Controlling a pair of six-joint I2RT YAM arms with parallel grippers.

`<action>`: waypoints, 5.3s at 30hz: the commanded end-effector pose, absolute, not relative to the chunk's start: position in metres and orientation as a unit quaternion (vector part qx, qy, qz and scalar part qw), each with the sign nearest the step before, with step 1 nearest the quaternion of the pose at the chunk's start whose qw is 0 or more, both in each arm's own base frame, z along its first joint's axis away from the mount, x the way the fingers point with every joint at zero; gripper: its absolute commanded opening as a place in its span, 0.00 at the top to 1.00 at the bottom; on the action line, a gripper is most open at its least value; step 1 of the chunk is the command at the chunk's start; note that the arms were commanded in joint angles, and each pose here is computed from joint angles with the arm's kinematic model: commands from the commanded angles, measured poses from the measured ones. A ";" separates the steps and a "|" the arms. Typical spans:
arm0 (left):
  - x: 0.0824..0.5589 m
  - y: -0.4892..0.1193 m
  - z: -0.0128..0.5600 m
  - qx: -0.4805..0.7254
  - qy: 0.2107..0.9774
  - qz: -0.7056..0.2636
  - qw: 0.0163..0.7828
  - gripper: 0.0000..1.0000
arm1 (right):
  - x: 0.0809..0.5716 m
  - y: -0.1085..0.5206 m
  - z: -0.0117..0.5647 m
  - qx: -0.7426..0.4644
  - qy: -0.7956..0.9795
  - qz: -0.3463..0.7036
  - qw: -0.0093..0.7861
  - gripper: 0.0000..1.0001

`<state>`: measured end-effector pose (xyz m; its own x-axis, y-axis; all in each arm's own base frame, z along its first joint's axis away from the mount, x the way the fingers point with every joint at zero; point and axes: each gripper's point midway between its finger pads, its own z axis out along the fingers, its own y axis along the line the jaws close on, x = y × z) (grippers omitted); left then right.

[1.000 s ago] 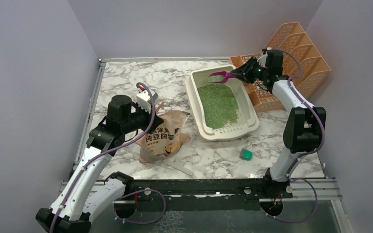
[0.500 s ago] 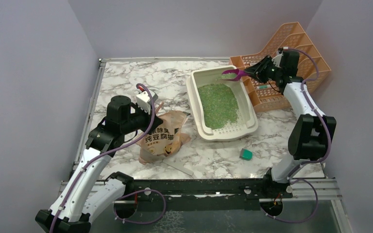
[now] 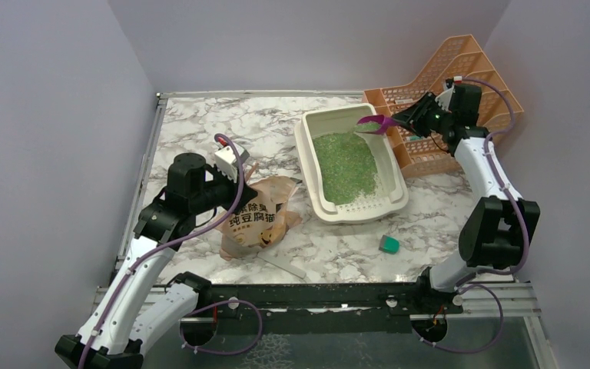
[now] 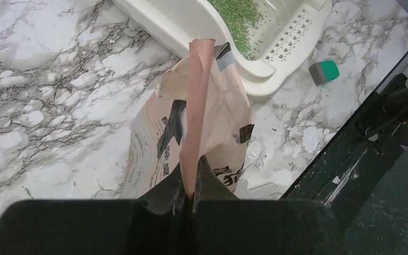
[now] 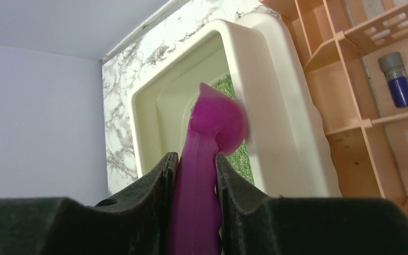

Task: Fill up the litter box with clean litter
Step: 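Pour the cat litter into the litter box, then adjust the cat litter in the litter box, then scoop the cat litter from the cat litter bag.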

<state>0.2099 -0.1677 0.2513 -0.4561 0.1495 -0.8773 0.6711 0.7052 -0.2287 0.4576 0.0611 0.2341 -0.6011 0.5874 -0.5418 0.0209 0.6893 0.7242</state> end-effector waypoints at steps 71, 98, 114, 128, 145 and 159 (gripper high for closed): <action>0.199 -0.184 0.289 0.265 0.739 -0.351 0.510 1.00 | 0.495 0.143 0.186 -0.138 0.846 -0.044 0.512 0.99; 0.197 -0.185 0.291 0.264 0.738 -0.356 0.509 1.00 | 0.441 0.150 0.168 -0.093 0.902 0.027 0.420 0.99; 0.197 -0.186 0.288 0.269 0.738 -0.356 0.506 1.00 | 0.405 0.116 0.174 -0.100 0.905 -0.029 0.413 0.99; 0.197 -0.186 0.288 0.273 0.736 -0.357 0.506 1.00 | 0.371 0.136 0.235 -0.087 0.901 0.067 0.420 0.99; 0.200 -0.189 0.283 0.276 0.740 -0.359 0.497 1.00 | 0.318 0.208 0.335 -0.170 0.832 0.332 0.411 0.99; 0.199 -0.191 0.282 0.277 0.741 -0.365 0.490 1.00 | 0.277 0.239 0.356 -0.245 0.804 0.444 0.310 0.99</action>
